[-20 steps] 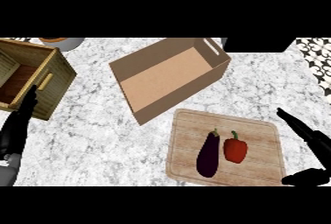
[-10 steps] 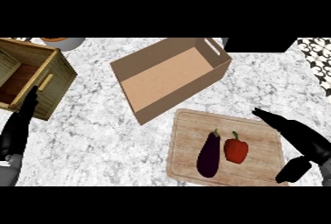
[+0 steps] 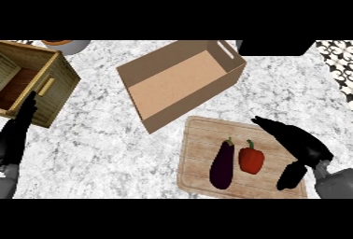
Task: Pick the bell pepper from the cutting board and place it in the cardboard box
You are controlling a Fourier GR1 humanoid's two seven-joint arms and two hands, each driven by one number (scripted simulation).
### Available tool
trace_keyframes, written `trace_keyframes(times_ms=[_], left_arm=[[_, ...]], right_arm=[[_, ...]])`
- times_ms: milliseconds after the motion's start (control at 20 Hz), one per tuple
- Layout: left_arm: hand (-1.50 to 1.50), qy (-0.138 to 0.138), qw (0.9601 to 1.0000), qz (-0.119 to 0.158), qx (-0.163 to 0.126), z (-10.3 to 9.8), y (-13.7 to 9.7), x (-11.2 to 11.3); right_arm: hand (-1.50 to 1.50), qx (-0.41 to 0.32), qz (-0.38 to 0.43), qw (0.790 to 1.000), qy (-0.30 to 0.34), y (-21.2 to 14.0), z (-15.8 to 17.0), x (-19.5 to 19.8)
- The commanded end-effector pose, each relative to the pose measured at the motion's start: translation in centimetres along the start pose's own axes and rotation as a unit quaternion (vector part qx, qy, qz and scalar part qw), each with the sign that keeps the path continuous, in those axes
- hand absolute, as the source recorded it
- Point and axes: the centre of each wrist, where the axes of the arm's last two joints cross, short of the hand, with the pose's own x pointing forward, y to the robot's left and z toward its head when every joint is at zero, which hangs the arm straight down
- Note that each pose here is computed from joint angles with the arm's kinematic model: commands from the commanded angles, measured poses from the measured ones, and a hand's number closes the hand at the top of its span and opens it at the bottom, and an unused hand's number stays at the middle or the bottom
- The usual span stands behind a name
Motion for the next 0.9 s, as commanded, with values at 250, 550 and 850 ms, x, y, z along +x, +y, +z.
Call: trace_keyframes(times_ms=[250,550,850], left_arm=[[0.0,0.0,1.0,-0.006,0.002,-0.3,-1.6,-1.2],[0.0,0.0,1.0,0.005,-0.002,-0.3,-0.8,0.5],[0.0,0.005,1.0,-0.005,0.003,0.6,-0.5,1.1]], right_arm=[[-1.5,0.006,-0.002,1.0,-0.011,-0.4,-0.2,0.1],[-1.5,0.01,-0.021,0.998,-0.057,0.3,-0.2,1.7],[-1.5,0.014,-0.011,0.998,-0.063,0.6,0.4,2.7]])
